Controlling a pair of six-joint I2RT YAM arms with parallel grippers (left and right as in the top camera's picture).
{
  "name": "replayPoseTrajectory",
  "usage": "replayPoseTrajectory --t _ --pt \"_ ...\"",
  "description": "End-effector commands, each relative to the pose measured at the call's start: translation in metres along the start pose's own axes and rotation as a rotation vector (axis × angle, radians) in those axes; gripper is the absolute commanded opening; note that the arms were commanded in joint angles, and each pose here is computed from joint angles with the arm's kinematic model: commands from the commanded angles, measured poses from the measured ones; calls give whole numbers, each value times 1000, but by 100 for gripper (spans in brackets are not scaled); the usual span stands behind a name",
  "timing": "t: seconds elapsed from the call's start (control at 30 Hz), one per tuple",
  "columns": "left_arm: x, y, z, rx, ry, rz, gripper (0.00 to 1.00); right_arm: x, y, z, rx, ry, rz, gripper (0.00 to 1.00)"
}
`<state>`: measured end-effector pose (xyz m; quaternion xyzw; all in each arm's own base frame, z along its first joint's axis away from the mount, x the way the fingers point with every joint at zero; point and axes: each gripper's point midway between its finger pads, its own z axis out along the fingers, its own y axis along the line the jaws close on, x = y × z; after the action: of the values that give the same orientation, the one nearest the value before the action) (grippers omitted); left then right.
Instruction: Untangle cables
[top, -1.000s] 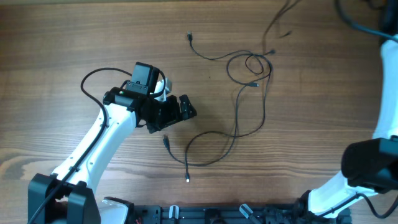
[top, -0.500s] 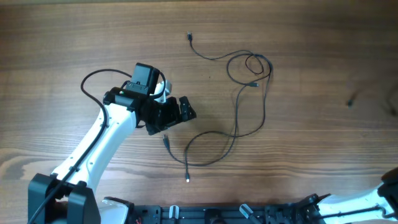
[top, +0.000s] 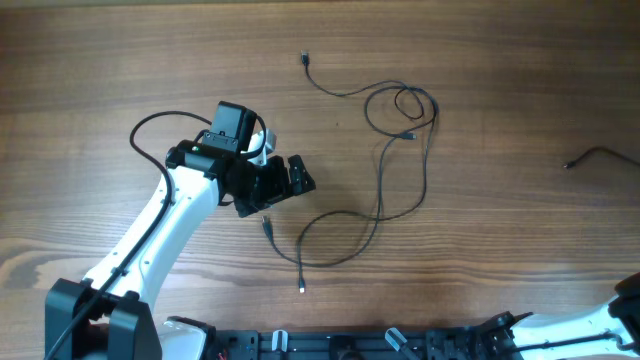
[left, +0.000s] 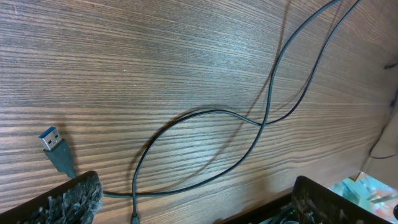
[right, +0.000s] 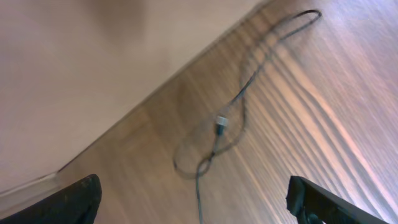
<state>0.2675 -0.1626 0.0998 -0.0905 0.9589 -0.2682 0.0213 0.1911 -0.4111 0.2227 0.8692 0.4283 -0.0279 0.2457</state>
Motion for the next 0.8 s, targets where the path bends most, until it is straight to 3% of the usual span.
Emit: replayPoseTrajectory --t 0.0,0.13,0.3,0.37,0.47,0.77 --pt "-1 -1 -1 -1 -6 -1 100 24 -22 26 116 74 2 99" --pt "-1 -1 -1 -1 -5 -2 100 90 -24 51 120 247 -268 92" --pt "-1 -1 -1 -1 -6 -1 100 219 -21 79 -43 425 -827 76" --pt "-1 -1 -1 -1 -5 -2 100 252 -23 84 -63 399 -970 53" --pt "-1 -1 -1 -1 -6 -1 100 264 -37 88 43 283 -991 4" --pt "-1 -1 -1 -1 -6 -1 100 277 -56 120 39 194 -1009 4"
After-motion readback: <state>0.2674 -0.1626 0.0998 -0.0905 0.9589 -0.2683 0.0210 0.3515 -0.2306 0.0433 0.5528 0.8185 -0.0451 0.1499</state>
